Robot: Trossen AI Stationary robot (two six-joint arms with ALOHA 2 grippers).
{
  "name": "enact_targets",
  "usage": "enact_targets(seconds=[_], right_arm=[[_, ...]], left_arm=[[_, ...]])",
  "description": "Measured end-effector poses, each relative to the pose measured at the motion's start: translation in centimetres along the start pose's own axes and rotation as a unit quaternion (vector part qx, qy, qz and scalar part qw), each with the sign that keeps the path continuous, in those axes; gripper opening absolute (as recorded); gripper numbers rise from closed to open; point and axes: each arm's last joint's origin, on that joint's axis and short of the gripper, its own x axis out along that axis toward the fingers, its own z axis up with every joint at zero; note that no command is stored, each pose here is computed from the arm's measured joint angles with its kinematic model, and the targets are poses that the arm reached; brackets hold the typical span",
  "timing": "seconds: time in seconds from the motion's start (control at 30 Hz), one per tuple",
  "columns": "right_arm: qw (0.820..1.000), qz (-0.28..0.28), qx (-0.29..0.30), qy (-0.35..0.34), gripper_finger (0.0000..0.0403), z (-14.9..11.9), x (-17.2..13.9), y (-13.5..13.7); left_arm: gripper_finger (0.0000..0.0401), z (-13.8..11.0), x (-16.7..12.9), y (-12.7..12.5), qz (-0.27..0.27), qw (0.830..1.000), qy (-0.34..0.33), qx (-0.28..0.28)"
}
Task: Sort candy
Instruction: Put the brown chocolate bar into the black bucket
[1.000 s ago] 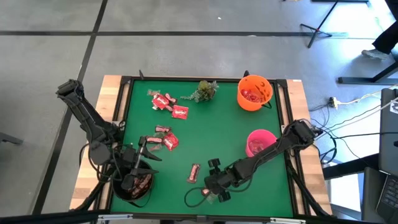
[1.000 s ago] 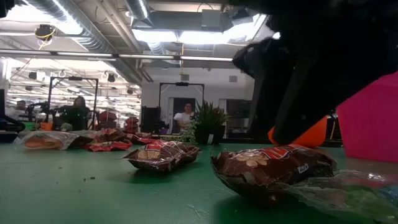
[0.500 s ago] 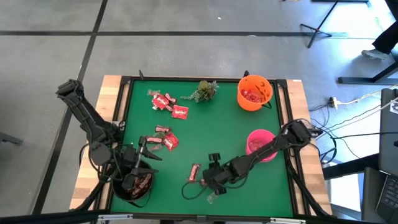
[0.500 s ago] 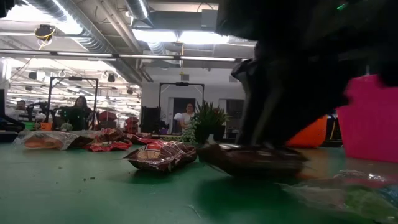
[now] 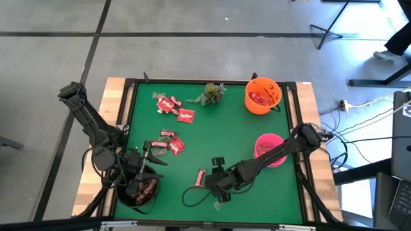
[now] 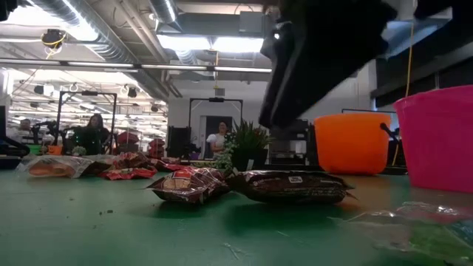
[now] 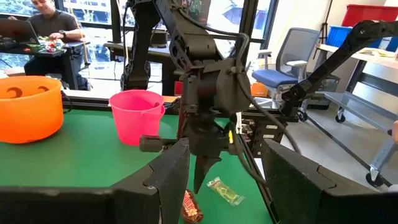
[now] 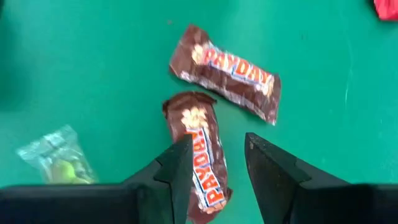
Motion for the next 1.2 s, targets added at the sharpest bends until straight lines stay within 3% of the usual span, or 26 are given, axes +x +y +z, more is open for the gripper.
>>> enact_targets(seconds=[0.33,0.5,0.87,0.97,1.1,1.2], right_arm=[[0.999,0.01,0.035,0.018,0.0143,-0.6,0.4,0.2],[0.998,0.044,0.034,0.033,0.0149,-0.8,0.9,0.5],[0.997,0.015,0.028,0.063,0.0279,-1.8,3.7,0.9],[0.997,0.003,0.028,0.068,0.0298,-2.0,4.2,0.9],[0.997,-0.003,0.025,0.069,0.0292,-2.1,4.2,0.9],[0.997,-0.003,0.021,0.069,0.026,-2.1,4.2,0.9]], left_arm=[[0.0188,-0.1,0.0,0.0,0.002,1.0,0.005,0.006],[0.0188,-0.1,0.0,0.1,0.011,1.0,0.003,0.002],[0.0188,-0.3,0.1,0.0,0.011,1.0,0.008,0.001],[0.0188,-0.3,0.1,0.0,0.011,1.0,0.008,0.001],[0.0188,-0.3,0.2,0.1,0.014,1.0,0.008,0.001],[0.0188,-0.3,0.2,0.2,0.015,1.0,0.007,-0.002]])
